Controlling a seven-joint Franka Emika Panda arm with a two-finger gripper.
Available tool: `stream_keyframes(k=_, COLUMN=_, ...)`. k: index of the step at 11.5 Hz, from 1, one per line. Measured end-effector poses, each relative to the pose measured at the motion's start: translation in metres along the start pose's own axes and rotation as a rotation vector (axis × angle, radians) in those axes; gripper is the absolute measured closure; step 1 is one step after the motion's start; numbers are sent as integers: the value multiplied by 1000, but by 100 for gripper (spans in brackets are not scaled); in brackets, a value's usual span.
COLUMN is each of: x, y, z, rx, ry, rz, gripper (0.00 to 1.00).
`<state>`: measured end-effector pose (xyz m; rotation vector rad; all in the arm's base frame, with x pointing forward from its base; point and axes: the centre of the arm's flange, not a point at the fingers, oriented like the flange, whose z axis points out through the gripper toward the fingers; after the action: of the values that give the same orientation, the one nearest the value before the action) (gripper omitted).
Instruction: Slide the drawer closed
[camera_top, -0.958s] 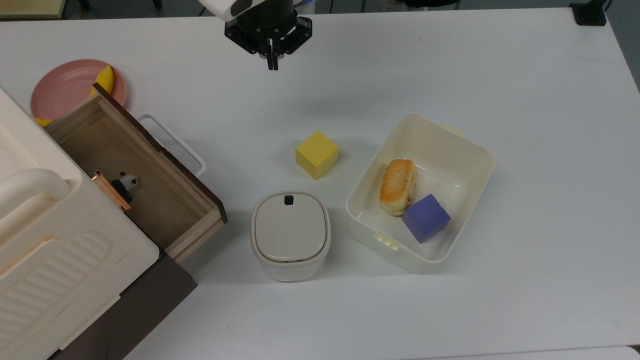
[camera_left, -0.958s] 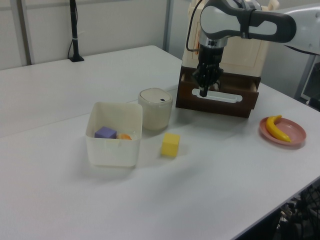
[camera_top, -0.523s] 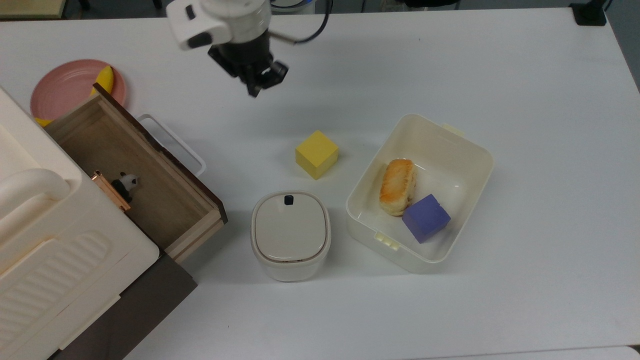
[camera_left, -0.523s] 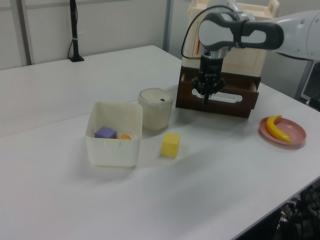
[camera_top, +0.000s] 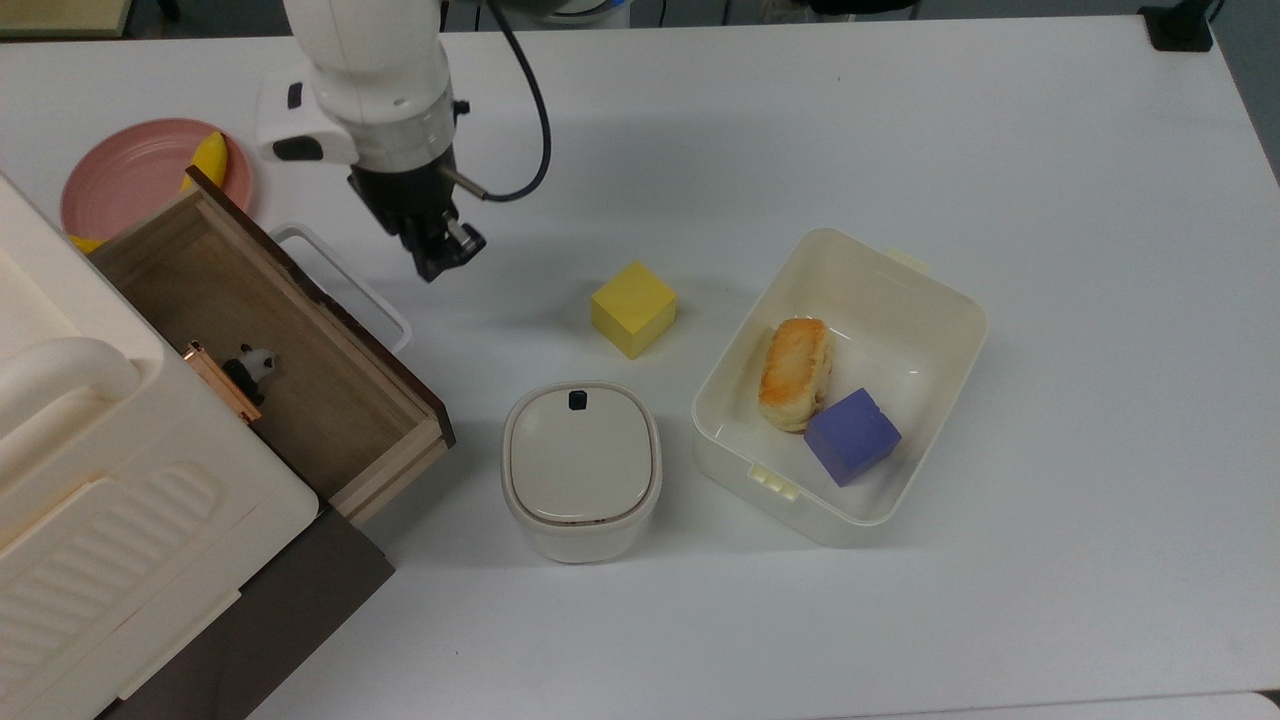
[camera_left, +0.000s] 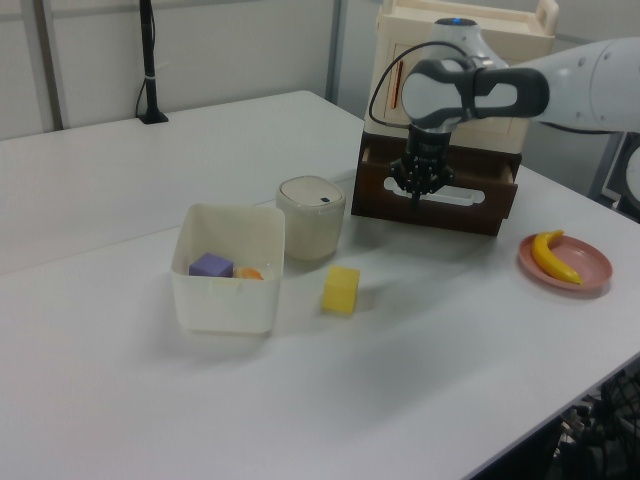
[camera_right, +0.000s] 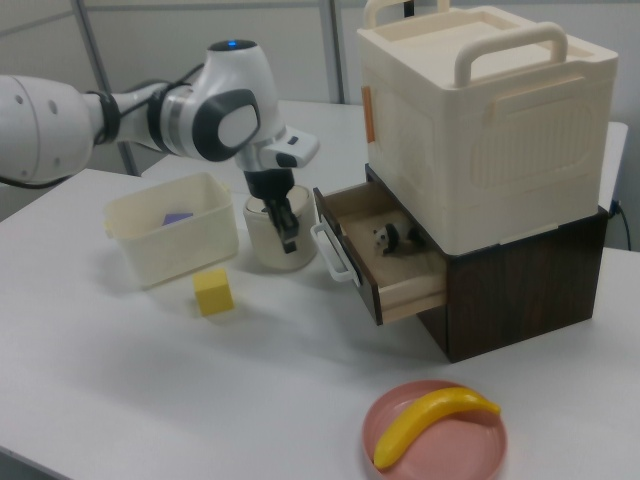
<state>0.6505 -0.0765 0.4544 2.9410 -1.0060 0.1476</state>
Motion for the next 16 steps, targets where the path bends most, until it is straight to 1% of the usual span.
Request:
stream_keyframes(k=2, x=17, y=5, z=11, rx=-3, ry=58, rz=31, gripper=99)
stream_keyframes(k=4, x=43, y=21, z=24, rx=0, ry=111, rz=84, gripper=99)
stream_keyframes(k=5, x=56, y=26, z=22, rx=13, ry=153, rz=99, gripper=99)
stream_keyframes(k=7, x=70, y=37, z=14, rx=29, ry=216, rz=117, gripper=99)
stream_keyframes(k=10, x=82, y=44, z=2, rx=44, ry=303, rz=120, gripper=99)
stream_keyframes(k=12, x=88, y=48, z=1, rx=46, ry=337, rz=126, gripper=99)
stream_keyframes(k=14, x=89, y=47, z=0, rx=35, ry=355, rz=114, gripper=99)
stream_keyframes(k=15, x=89, y=44, z=-5, rx=41, ry=363, rz=111, gripper=99)
stream_keyframes(k=16, x=82, y=37, z=-11, rx=32, ry=336, rz=92, gripper=97)
